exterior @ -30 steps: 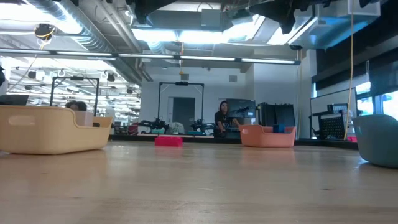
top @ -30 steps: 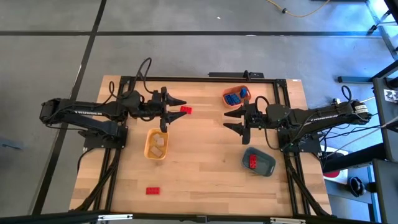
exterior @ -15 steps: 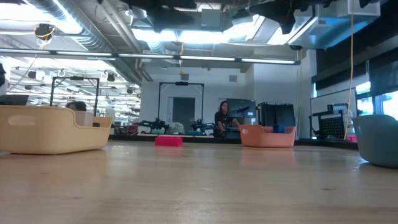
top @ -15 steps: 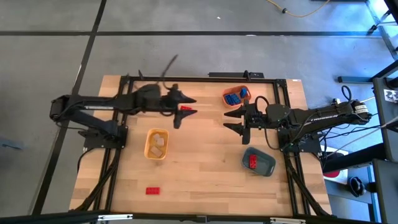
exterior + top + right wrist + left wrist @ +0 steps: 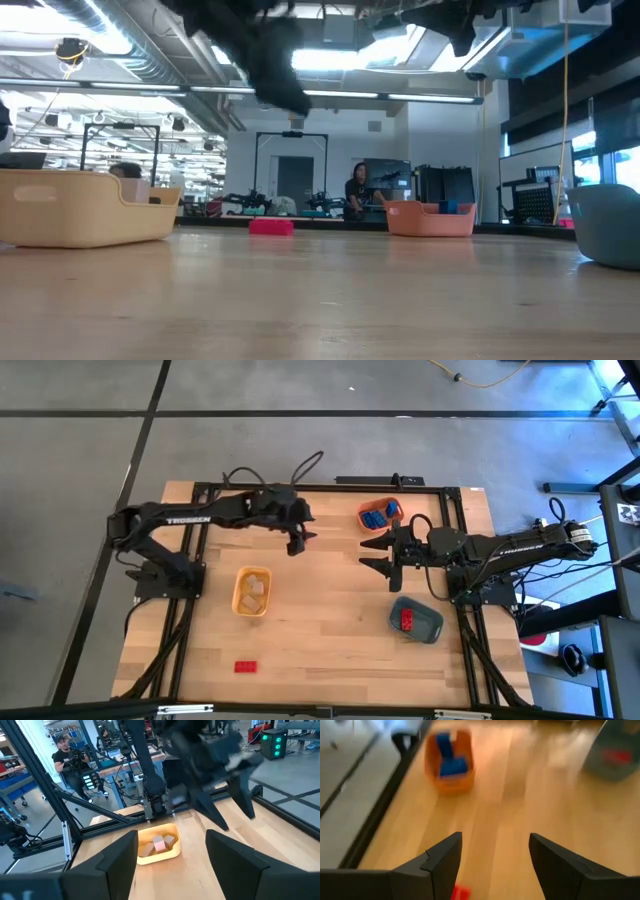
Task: Sort & place blocks by color
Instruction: Put the top red game piece into the blue bin
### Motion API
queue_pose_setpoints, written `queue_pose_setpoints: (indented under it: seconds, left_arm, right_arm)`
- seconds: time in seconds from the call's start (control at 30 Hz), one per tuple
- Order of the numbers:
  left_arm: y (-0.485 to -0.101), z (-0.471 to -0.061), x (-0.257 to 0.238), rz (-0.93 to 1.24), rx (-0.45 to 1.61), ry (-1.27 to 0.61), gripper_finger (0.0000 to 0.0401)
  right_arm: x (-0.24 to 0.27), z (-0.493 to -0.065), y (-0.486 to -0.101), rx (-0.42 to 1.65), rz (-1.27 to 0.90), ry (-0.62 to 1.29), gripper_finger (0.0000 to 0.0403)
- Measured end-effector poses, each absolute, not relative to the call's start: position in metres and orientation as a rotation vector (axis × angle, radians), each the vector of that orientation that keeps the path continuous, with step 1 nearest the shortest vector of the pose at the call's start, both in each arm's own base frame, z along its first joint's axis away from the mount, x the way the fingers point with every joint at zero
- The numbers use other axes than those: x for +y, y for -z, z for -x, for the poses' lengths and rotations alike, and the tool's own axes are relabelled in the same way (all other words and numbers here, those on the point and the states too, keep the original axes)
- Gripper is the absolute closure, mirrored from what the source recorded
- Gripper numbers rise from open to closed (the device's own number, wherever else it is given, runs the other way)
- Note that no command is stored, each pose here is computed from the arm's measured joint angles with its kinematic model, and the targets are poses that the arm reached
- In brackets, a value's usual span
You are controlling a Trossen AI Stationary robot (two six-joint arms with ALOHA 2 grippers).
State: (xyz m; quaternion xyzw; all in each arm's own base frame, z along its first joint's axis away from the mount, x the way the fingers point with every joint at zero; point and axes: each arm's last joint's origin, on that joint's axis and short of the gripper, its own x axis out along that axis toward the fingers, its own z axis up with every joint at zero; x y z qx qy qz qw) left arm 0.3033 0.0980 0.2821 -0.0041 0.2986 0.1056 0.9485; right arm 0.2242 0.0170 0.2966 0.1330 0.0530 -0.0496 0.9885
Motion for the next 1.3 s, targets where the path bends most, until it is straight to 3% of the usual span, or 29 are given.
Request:
queue_pose_setpoints:
  seconds: [0.37,0.8,1.3]
  left_arm:
    - [-0.217,-0.316,0.13,0.038,0.874,-0.205,0.0122]
    - [-0.169,-0.317,0.153,-0.188,1.062,-0.048,0.0123]
    - [-0.136,-0.316,0.163,-0.133,1.161,-0.041,0.0135]
  right_arm:
    - [0.017,-0.224,-0.297,0.106,-0.295,0.101,0.0166]
    - [0.018,-0.224,-0.297,0.106,-0.295,0.097,0.0166]
    - [0.019,-0.234,-0.285,0.156,-0.326,0.108,0.0166]
